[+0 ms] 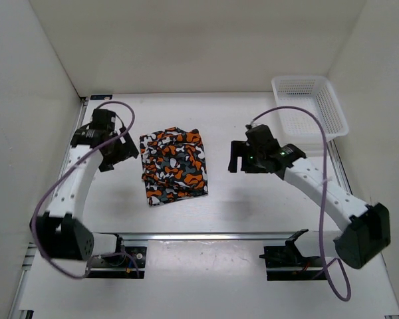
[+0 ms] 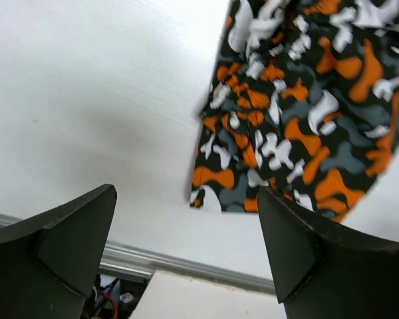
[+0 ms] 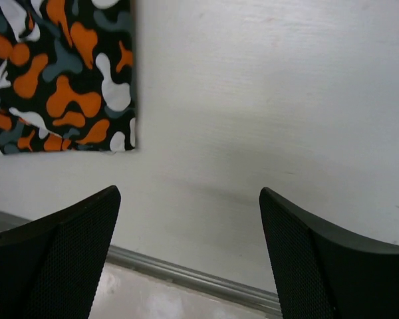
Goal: Fold and stack the shorts
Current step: Fold the shorts
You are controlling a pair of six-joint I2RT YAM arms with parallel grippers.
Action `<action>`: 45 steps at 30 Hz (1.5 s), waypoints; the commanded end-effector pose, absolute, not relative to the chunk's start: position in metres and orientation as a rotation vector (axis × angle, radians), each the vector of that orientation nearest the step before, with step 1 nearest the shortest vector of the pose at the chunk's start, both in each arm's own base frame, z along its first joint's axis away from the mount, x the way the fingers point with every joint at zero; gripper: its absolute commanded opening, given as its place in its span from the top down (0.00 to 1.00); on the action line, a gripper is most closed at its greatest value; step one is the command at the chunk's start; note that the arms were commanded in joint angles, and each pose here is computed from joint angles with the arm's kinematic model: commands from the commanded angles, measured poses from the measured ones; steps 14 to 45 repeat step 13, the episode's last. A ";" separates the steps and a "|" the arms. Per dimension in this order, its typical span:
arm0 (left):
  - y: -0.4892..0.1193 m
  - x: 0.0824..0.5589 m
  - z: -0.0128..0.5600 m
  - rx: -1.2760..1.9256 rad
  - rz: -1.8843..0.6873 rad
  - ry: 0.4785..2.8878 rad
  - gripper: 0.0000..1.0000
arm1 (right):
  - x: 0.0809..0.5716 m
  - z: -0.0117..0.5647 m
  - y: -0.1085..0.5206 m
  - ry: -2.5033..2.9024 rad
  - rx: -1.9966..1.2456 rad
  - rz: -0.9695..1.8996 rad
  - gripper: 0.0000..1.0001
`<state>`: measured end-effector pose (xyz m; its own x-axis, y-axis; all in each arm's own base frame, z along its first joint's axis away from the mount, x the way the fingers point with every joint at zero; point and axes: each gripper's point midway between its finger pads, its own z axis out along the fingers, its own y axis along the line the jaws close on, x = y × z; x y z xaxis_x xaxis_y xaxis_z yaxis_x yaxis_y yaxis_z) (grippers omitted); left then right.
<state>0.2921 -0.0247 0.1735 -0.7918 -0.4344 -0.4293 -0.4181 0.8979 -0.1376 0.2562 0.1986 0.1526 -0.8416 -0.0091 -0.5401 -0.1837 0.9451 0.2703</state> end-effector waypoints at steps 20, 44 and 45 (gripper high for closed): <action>-0.049 0.227 0.241 -0.545 -0.325 2.260 0.01 | 0.229 0.218 0.063 2.243 0.234 -0.042 0.01; -0.049 0.227 0.241 -0.545 -0.325 2.260 0.01 | 0.229 0.218 0.063 2.243 0.234 -0.042 0.01; -0.049 0.227 0.241 -0.545 -0.325 2.260 0.01 | 0.229 0.218 0.063 2.243 0.234 -0.042 0.01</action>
